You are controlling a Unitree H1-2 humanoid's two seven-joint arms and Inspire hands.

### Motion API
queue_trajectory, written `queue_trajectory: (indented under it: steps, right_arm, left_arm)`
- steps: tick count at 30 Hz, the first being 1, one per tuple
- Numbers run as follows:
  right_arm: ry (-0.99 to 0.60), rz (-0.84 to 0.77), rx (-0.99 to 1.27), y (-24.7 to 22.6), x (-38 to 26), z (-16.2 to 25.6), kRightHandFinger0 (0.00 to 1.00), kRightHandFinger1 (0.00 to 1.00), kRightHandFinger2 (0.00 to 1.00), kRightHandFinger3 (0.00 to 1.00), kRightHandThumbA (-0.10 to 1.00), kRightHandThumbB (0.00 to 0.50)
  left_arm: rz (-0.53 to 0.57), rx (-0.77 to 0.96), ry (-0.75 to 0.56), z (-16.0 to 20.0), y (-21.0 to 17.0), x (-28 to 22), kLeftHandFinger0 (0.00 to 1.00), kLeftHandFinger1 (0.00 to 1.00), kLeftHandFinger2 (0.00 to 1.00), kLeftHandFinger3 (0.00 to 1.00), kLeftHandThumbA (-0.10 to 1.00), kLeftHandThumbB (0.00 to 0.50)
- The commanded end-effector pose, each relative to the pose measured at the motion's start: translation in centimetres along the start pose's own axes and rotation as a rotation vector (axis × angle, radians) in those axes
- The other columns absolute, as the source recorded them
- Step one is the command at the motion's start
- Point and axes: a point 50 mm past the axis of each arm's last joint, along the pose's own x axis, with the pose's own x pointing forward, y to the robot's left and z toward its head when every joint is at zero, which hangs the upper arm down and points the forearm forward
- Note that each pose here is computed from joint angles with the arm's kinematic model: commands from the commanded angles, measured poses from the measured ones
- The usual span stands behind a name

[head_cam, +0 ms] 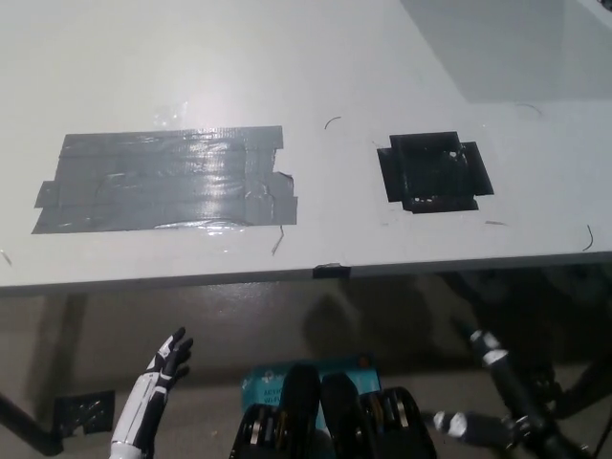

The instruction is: A person hands a black t-shirt to the robot and rhe robot picks it up with its right hand and places it on the black spot on the desk infron tof it

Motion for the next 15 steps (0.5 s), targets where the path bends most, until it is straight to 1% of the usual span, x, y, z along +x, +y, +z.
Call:
queue_trajectory:
  steps: [1, 2, 3, 4, 5, 6, 7, 8, 9, 10, 13, 15]
  right_arm:
    - [-0.345, -0.143, -0.052, -5.2, 0.1, 8.1, 1.00, 1.00, 1.00, 1.00, 0.90, 0.311]
    - [-0.373, -0.150, -0.068, -5.6, 0.1, 9.1, 1.00, 1.00, 1.00, 1.00, 0.90, 0.319]
    - [-0.402, -0.155, -0.093, -6.2, 0.3, 10.2, 1.00, 1.00, 1.00, 1.00, 0.93, 0.342]
    - [-0.434, -0.163, -0.122, -6.7, 0.5, 11.3, 1.00, 1.00, 1.00, 1.00, 0.99, 0.360]
    - [-0.493, -0.181, -0.185, -7.7, 1.0, 13.4, 1.00, 1.00, 1.00, 1.00, 1.00, 0.352]
    - [-0.507, -0.186, -0.201, -7.9, 1.1, 13.9, 1.00, 1.00, 1.00, 1.00, 1.00, 0.352]
    - [-0.518, -0.193, -0.232, -8.5, 1.8, 15.6, 1.00, 1.00, 1.00, 1.00, 1.00, 0.370]
    - [-0.519, -0.200, -0.252, -8.9, 2.2, 16.7, 1.00, 1.00, 1.00, 1.00, 1.00, 0.370]
    - [-0.520, -0.201, -0.260, -9.0, 2.5, 17.2, 1.00, 1.00, 1.00, 1.00, 1.00, 0.359]
    - [-0.525, -0.199, -0.275, -9.3, 3.4, 18.2, 1.00, 1.00, 1.00, 1.00, 1.00, 0.362]
    - [-0.519, -0.195, -0.313, -9.7, 5.6, 20.0, 1.00, 1.00, 1.00, 1.00, 1.00, 0.395]
    - [-0.518, -0.190, -0.314, -9.7, 6.2, 20.4, 1.00, 1.00, 1.00, 1.00, 1.00, 0.399]
  left_arm:
    - [-0.009, 0.043, -0.068, 1.2, 0.8, 0.4, 0.99, 1.00, 1.00, 1.00, 1.00, 0.450]
    - [-0.011, 0.044, -0.066, 1.1, 0.8, 0.3, 0.99, 1.00, 1.00, 1.00, 1.00, 0.451]
    - [-0.011, 0.042, -0.062, 1.1, 0.8, 0.3, 1.00, 1.00, 1.00, 1.00, 1.00, 0.457]
    - [-0.012, 0.041, -0.058, 1.0, 0.7, 0.2, 1.00, 1.00, 1.00, 1.00, 1.00, 0.468]
    - [-0.013, 0.046, -0.058, 1.0, 0.7, 0.2, 1.00, 1.00, 1.00, 1.00, 1.00, 0.477]
    - [-0.014, 0.047, -0.059, 1.0, 0.7, 0.2, 1.00, 1.00, 1.00, 1.00, 1.00, 0.477]
    - [-0.012, 0.053, -0.059, 1.1, 0.6, 0.1, 1.00, 1.00, 1.00, 1.00, 1.00, 0.484]
    - [-0.011, 0.057, -0.060, 1.1, 0.6, 0.1, 1.00, 1.00, 1.00, 1.00, 1.00, 0.485]
    - [-0.009, 0.056, -0.060, 1.1, 0.6, 0.1, 1.00, 1.00, 1.00, 1.00, 1.00, 0.496]
    - [-0.009, 0.065, -0.060, 1.1, 0.6, 0.0, 1.00, 1.00, 1.00, 1.00, 1.00, 0.500]
    - [-0.010, 0.085, -0.063, 0.9, 0.7, -0.2, 1.00, 1.00, 1.00, 1.00, 1.00, 0.500]
    - [-0.009, 0.089, -0.064, 0.8, 0.8, -0.2, 1.00, 1.00, 1.00, 1.00, 1.00, 0.500]
